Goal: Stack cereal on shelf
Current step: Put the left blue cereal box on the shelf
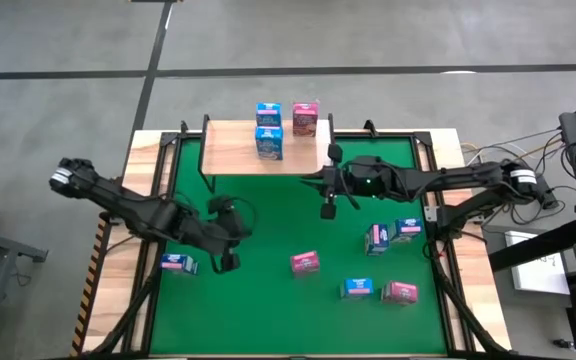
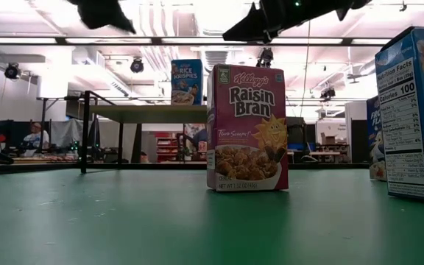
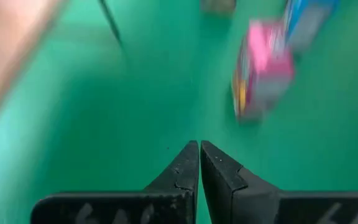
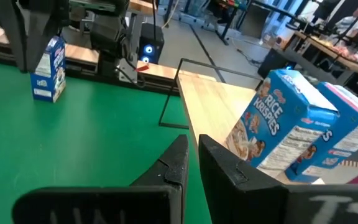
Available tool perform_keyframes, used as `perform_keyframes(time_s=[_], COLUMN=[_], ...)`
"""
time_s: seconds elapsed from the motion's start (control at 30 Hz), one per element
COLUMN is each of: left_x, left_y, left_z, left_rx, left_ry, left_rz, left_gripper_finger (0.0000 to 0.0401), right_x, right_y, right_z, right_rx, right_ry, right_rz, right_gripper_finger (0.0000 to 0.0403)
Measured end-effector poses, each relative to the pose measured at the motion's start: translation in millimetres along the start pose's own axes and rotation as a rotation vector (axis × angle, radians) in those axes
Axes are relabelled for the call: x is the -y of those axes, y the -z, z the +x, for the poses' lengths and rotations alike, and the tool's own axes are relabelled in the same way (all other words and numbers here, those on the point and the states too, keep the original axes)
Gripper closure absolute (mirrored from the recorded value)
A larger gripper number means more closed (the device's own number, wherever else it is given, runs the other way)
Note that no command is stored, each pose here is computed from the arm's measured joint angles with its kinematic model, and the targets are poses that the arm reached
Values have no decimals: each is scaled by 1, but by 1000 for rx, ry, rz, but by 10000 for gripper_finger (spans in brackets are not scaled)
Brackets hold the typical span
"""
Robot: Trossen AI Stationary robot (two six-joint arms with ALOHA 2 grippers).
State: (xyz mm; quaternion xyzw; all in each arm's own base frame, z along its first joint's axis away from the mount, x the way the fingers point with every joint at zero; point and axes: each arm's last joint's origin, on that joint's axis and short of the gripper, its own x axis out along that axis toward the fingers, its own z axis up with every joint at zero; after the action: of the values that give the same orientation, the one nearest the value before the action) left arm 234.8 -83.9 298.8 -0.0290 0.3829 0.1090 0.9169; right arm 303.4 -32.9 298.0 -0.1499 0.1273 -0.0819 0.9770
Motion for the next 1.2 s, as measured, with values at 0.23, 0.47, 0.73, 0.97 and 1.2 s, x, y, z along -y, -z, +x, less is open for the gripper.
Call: perform_keyframes(time_s=[0.23, 0.47, 0.73, 0.97, 1.2], left_x=[17, 29, 44, 44, 38], left_y=[4, 21, 47, 60, 70], left_z=[-8, -19, -17, -26, -46], left_rx=[-371, -594, -706, -843, -864], left_ry=[29, -34, -140, -189, -151], left_rz=[3, -60, -77, 27, 38], left_gripper_finger=[399, 351, 225, 130, 113], right_x=[0, 3, 4, 4, 3], right_y=[1, -8, -11, -10, -8], right_z=[-6, -7, -7, -7, -7], right_rx=[3, 32, 37, 33, 15], right_ry=[-3, 1, 4, 2, -3], right_rz=[-39, -92, -113, -114, -129], right_gripper_finger=[376, 376, 376, 376, 376])
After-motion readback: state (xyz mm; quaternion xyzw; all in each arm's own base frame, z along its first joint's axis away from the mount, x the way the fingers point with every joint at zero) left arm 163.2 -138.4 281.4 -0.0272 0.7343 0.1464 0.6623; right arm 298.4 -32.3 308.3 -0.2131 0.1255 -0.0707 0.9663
